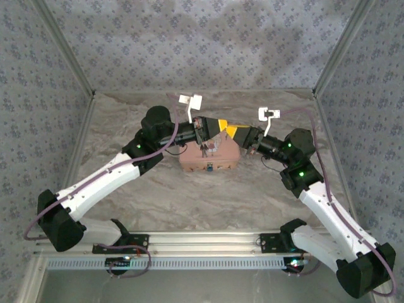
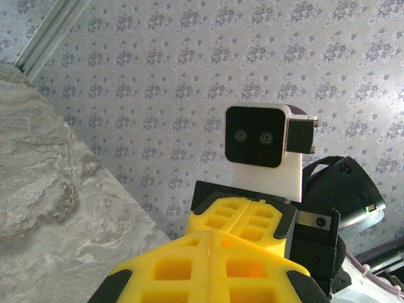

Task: Unlock a padlock with a key

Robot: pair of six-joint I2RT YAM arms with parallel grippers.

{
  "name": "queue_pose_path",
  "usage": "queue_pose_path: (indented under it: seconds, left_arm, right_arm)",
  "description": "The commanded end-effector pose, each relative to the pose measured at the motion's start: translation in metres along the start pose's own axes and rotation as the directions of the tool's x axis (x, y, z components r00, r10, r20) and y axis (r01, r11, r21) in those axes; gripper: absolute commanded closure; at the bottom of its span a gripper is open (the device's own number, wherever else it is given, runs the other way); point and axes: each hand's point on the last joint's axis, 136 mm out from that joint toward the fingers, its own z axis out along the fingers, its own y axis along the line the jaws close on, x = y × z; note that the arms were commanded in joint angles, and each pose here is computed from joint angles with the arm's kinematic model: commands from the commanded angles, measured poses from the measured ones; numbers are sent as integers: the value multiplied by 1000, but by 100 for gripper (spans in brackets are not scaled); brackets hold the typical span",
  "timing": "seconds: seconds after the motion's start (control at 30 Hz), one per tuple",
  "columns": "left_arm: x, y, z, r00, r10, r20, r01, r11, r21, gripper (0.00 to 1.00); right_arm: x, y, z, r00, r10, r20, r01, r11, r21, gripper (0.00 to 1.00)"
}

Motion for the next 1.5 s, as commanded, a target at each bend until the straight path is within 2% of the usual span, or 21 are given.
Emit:
queue_pose_path:
  seconds: [0.0, 0.1, 0.17, 0.2, 0.33, 0.37, 0.5, 0.6, 0.77, 0.93, 1.07, 1.23, 1.33, 1.47]
  left_arm:
    - [-3, -15, -5, 1000, 17, 11, -17, 999, 36, 100]
    - [-4, -14, -6, 1000, 23, 19, -23, 999, 22, 100]
    - [-4, -8, -9, 999, 27, 24, -27, 1000, -13, 73]
    - [-4, -4, -11, 999, 33, 28, -32, 999, -33, 66]
    - [-1, 16, -25, 998, 31, 48, -24, 992, -123, 42]
    - [3, 23, -29, 999, 27, 46, -20, 988, -156, 40]
    - [31, 59, -45, 1000, 1, -3, -2, 957, -291, 39]
    - [64, 90, -56, 998, -41, -52, 19, 926, -376, 37]
    - [123, 142, -73, 988, -121, -94, 62, 876, -478, 33]
    - [162, 184, -80, 982, -149, -119, 61, 836, -546, 30]
    - [172, 212, -77, 982, -123, -145, 11, 799, -602, 26]
    - [165, 235, -72, 986, -95, -136, -15, 766, -643, 25]
    - [159, 248, -73, 990, -78, -121, -21, 752, -659, 24]
    - [148, 264, -78, 993, -71, -96, -12, 740, -673, 24]
  right_arm:
    - [-8, 11, 2, 999, -39, 14, 39, 999, -19, 100]
    - [-10, 7, -3, 999, -40, 27, 40, 999, 4, 100]
    - [-11, 3, -7, 998, -50, 23, 49, 998, 33, 100]
    - [-10, 1, -9, 998, -57, 17, 56, 997, 49, 100]
    - [-7, -15, -19, 999, -53, 0, 53, 991, 124, 100]
    - [-7, -20, -21, 999, -52, -3, 52, 988, 146, 100]
    - [0, -52, -36, 998, -47, -29, 53, 956, 290, 100]
    - [5, -86, -49, 998, -44, -46, 59, 904, 423, 100]
    - [26, -144, -73, 992, -19, -124, 95, 760, 643, 100]
    - [54, -191, -91, 981, 40, -190, 124, 620, 775, 100]
    - [71, -222, -103, 972, 69, -226, 164, 492, 855, 100]
    - [87, -252, -108, 947, 114, -300, 241, 362, 900, 100]
    - [97, -268, -105, 933, 136, -333, 275, 327, 904, 100]
    - [107, -275, -91, 920, 144, -365, 301, 337, 892, 100]
